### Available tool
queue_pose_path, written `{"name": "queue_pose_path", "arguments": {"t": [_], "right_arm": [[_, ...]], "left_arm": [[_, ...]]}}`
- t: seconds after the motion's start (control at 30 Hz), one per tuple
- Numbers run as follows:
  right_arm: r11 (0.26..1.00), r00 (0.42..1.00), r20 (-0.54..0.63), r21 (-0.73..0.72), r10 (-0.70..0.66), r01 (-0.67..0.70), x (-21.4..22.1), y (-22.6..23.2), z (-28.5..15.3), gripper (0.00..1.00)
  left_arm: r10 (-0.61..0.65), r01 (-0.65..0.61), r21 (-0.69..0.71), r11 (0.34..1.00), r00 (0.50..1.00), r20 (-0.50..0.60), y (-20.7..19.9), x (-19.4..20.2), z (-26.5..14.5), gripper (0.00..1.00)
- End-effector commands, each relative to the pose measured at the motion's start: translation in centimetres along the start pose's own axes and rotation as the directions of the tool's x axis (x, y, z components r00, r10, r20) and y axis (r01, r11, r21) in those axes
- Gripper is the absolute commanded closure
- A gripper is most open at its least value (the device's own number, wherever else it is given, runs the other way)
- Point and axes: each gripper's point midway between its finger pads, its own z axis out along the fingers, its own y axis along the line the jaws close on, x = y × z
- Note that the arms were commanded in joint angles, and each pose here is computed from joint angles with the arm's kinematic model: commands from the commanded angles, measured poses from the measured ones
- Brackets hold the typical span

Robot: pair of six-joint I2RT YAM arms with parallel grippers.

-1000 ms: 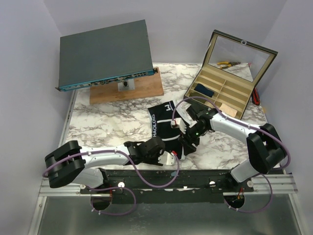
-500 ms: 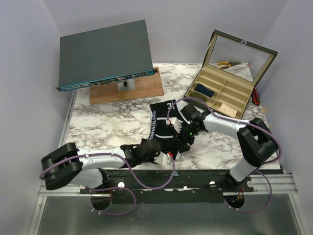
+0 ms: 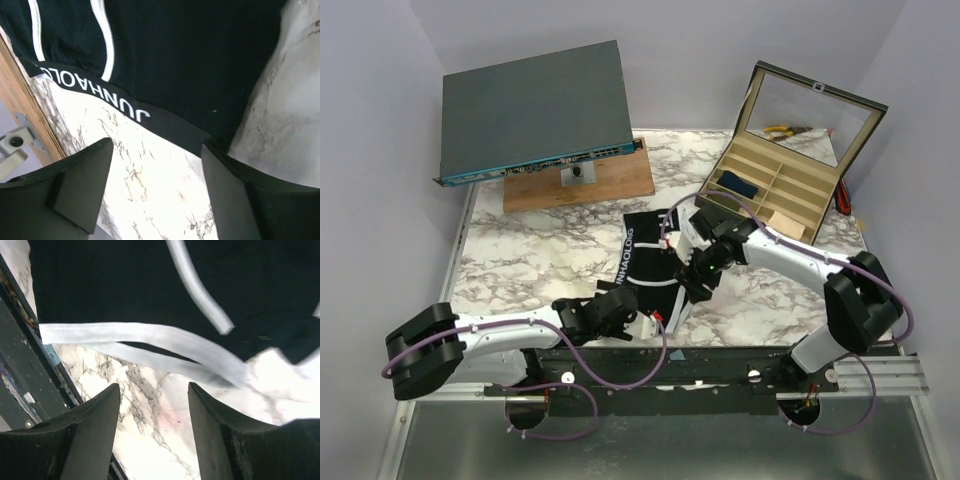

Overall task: Roll the underwear
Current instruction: Fold the underwear at the center of the board.

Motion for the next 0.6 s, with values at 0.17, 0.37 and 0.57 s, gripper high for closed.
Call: {"name": "queue_pose_path", "arguments": {"t": [0.17, 0.37, 0.57], "right_arm": [[0.966, 0.982, 0.178, 0.257, -0.067, 0.02, -6.7, -3.5, -5.5, 0.4], [0.935, 0.98, 0.198, 0.349, -0.013, -0.058, -7.5, -7.1, -3.0, 0.4], [0.965, 0.986, 0.158, 0.261, -0.053, 0.01, -7.0, -6.4, -0.8, 0.4]], "left_arm": [[-0.141, 0.136, 0.065, 0.989, 0.987, 0.072, -0.8, -0.2, -2.8, 0.01], [-0.266, 0.264, 0.036, 0.964, 0.949, 0.169, 1.3, -0.9, -4.0, 0.01], [-0.431, 0.427, 0.071, 0.902, 0.872, 0.234, 3.7, -0.5, -4.9, 0.01]]}}
